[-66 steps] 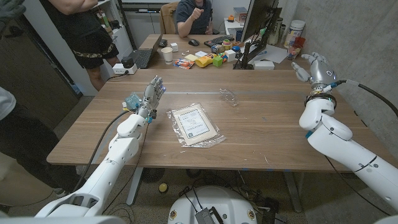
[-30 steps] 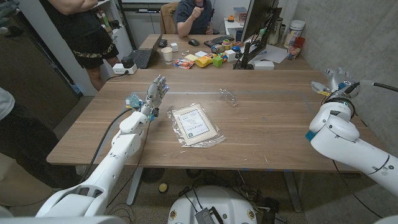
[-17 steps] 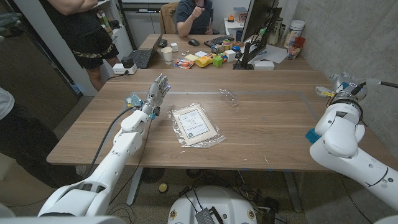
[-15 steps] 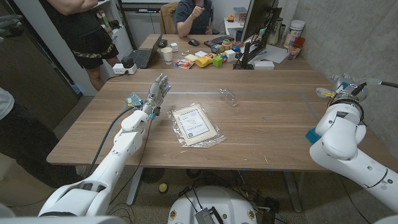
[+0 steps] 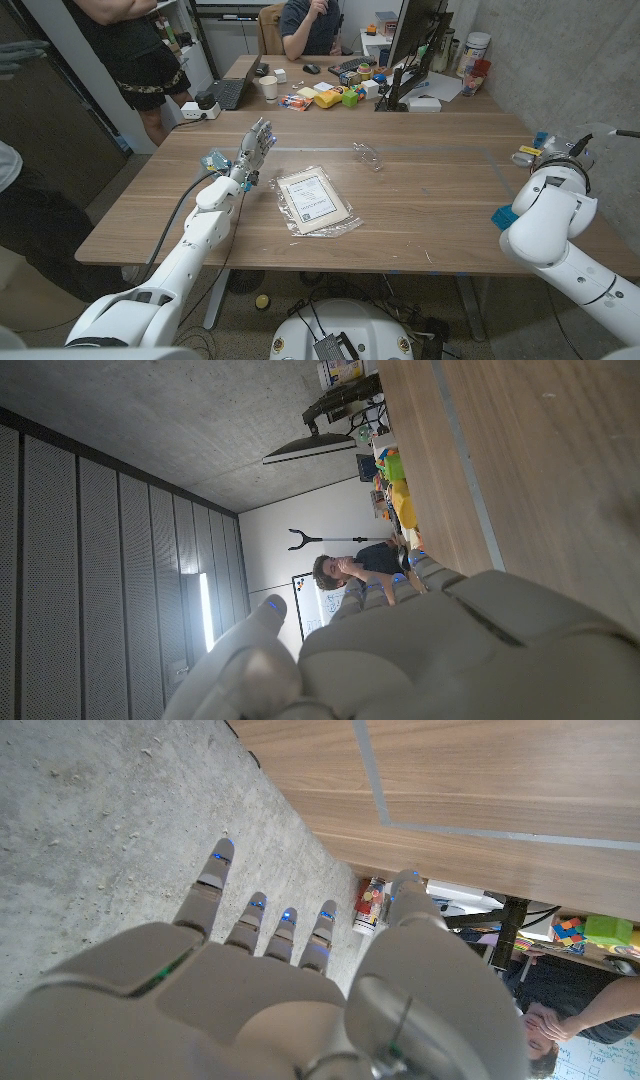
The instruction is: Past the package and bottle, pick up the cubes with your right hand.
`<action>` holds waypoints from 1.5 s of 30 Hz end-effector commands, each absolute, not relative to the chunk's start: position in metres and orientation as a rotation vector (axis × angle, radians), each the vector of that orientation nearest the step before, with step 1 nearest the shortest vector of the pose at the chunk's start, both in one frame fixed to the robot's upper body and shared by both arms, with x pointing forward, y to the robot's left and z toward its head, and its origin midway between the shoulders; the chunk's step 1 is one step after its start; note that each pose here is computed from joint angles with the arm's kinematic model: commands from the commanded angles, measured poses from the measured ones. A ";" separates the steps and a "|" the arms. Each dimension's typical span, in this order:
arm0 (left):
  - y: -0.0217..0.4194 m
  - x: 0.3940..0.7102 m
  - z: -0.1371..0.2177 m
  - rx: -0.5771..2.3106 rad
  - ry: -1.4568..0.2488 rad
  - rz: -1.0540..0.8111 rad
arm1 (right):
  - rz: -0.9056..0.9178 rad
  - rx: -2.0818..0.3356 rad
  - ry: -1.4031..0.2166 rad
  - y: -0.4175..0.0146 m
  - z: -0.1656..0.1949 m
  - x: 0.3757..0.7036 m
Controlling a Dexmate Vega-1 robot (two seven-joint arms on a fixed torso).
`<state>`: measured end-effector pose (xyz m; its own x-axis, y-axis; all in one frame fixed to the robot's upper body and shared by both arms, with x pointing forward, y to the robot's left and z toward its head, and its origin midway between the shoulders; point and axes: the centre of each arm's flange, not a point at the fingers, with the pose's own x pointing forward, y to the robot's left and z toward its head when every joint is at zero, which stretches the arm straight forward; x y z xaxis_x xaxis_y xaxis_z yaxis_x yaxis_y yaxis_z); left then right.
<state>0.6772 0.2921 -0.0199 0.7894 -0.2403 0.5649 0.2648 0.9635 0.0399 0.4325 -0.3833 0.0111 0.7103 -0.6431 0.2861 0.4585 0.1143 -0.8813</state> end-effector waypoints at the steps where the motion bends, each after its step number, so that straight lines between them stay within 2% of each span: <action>1: 0.295 0.678 -0.017 -0.057 -0.608 -0.273 | -0.769 -1.233 0.268 -0.383 0.004 0.438; 12: 0.301 0.677 -0.018 -0.064 -0.612 -0.260 | -0.701 -1.242 0.393 -0.387 -0.002 0.453; 25: 0.303 0.678 -0.020 -0.076 -0.614 -0.259 | -0.671 -1.222 0.428 -0.389 -0.006 0.462; 45: 0.305 0.682 -0.020 -0.082 -0.610 -0.253 | -0.481 -1.144 0.609 -0.399 -0.016 0.484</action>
